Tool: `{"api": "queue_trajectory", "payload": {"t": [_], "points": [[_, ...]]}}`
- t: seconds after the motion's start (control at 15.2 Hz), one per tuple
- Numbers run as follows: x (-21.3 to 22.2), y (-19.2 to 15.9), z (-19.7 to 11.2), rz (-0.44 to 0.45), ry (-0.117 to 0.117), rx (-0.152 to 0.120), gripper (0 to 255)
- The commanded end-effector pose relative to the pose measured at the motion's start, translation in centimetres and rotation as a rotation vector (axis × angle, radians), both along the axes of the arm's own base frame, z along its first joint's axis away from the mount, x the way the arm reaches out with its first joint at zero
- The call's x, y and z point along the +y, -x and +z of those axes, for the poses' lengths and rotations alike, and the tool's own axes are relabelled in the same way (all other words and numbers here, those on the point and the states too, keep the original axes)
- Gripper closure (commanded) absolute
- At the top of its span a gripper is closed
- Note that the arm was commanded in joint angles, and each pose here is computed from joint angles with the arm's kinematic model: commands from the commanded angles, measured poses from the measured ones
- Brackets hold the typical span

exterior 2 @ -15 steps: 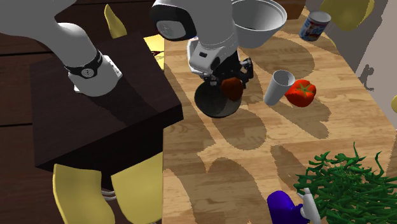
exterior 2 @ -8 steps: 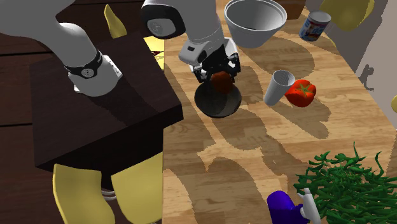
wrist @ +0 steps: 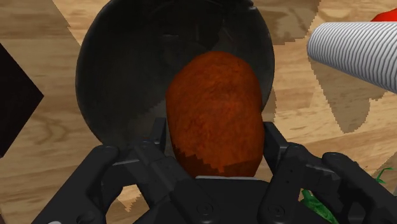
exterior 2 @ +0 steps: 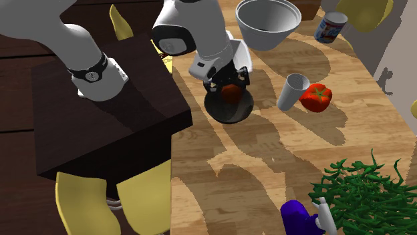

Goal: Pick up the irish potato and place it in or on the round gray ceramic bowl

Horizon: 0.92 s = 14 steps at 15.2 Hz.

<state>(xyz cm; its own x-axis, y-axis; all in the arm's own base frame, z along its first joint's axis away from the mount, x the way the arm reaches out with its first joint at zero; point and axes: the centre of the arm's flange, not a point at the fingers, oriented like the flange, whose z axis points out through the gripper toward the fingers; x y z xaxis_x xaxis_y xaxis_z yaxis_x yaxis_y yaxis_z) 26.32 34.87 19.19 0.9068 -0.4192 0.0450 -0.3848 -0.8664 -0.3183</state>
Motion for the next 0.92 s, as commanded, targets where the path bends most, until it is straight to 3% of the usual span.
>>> {"api": "queue_trajectory", "payload": {"t": [0.0, 0.59, 0.66, 0.86], "points": [[-0.05, 0.05, -1.00, 0.000, 0.000, -0.001, 255], [-0.05, 0.05, -1.74, 0.000, 0.000, -0.001, 255], [-0.05, 0.05, -1.74, 0.000, 0.000, -0.001, 0], [-0.05, 0.05, -1.74, 0.000, 0.000, -0.001, 0]]}}
